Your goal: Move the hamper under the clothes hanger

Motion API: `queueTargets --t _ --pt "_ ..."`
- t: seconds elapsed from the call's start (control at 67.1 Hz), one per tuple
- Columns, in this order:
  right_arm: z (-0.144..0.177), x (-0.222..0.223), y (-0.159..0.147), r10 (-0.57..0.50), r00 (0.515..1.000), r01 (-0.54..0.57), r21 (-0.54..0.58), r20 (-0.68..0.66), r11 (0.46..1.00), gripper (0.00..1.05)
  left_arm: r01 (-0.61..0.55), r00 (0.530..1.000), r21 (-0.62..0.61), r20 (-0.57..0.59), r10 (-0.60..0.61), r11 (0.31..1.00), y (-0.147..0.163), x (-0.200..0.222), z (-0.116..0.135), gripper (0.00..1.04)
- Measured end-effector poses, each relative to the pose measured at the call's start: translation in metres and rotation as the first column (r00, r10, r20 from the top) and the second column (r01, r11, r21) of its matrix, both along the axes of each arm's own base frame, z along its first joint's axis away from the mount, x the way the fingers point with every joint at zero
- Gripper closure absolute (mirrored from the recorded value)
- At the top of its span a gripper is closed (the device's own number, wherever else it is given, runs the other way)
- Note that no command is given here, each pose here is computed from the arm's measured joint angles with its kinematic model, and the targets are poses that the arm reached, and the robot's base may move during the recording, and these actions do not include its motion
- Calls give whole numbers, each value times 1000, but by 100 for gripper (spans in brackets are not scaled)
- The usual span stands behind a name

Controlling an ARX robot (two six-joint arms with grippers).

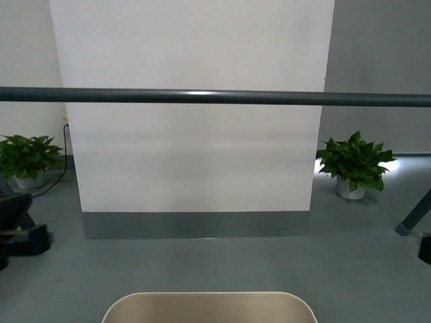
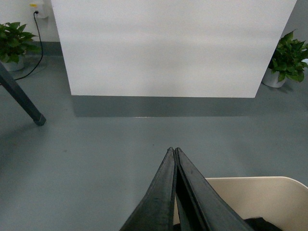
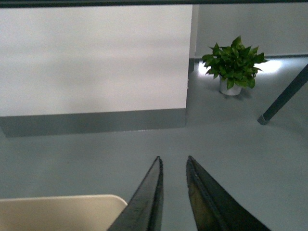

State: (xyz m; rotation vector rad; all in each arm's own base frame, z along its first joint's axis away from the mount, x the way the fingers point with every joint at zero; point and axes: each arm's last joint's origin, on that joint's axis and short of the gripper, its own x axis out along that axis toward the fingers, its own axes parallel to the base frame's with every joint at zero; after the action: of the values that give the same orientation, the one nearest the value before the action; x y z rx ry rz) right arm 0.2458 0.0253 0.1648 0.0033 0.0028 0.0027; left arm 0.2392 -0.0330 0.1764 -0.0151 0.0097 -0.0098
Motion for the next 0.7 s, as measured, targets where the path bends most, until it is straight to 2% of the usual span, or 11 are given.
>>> queueTargets --t 0.119,0.388,0.701 --pt "-6 -16 -5 0 1000 0 -4 -21 1000 103 -7 1000 1 0 7 1000 7 -14 -2 101" --pt "-4 -47 -13 -2 1000 1 -4 -13 1000 103 -5 1000 2 -14 5 1000 17 -44 -17 101" --pt "-3 -74 -25 -4 1000 4 -3 -14 1000 103 -11 1000 4 -3 11 1000 32 -70 -14 101"
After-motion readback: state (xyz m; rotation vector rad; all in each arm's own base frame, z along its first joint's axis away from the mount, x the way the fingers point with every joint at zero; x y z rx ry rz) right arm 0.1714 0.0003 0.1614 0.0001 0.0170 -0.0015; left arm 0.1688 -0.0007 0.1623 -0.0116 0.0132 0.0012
